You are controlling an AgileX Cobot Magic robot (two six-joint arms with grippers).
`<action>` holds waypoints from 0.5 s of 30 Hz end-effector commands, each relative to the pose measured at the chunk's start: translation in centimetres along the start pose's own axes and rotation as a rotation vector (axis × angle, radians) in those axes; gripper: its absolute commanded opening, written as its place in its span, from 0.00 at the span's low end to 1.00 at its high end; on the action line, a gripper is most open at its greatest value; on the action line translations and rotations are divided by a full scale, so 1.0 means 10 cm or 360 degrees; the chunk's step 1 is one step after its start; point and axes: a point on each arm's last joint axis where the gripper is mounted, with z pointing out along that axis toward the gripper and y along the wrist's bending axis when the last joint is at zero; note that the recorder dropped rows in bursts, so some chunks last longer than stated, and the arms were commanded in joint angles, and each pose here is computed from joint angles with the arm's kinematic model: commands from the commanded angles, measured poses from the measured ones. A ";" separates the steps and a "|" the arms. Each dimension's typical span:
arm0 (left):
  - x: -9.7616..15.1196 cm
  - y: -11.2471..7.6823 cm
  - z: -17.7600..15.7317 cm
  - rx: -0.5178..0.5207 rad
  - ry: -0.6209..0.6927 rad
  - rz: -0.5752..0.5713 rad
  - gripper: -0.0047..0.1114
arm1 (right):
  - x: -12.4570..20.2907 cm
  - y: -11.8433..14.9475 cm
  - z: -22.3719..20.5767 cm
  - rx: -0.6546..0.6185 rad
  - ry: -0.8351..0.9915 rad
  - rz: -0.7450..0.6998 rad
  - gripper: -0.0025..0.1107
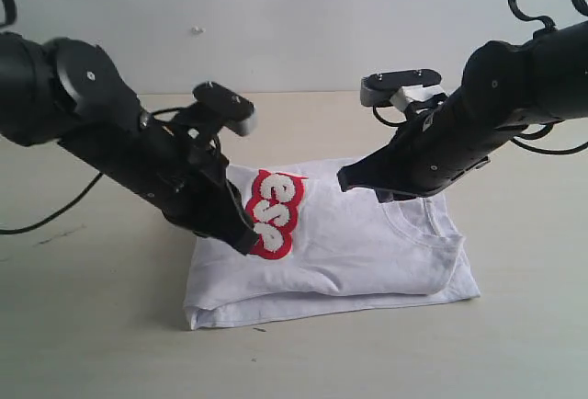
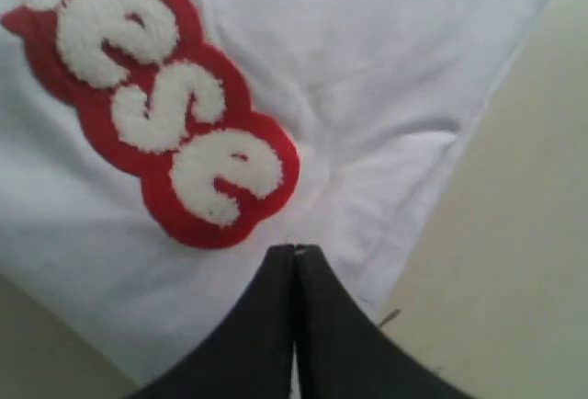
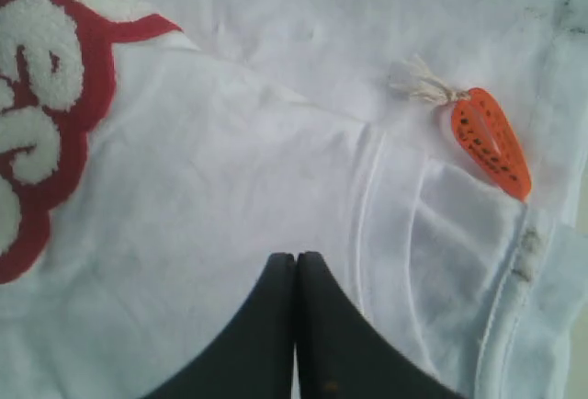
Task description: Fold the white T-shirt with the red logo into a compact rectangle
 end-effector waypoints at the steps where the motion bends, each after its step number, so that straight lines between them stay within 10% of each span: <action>1: 0.15 0.06 0.35 0.0041 0.0142 -0.0051 0.04 | -0.03 -0.02 -0.01 0.0008 -0.0059 0.0002 0.02; 15: 0.40 0.20 0.30 -0.0092 0.0489 -0.0237 0.04 | -0.13 0.07 -0.84 -0.0028 -0.0265 -0.0109 0.02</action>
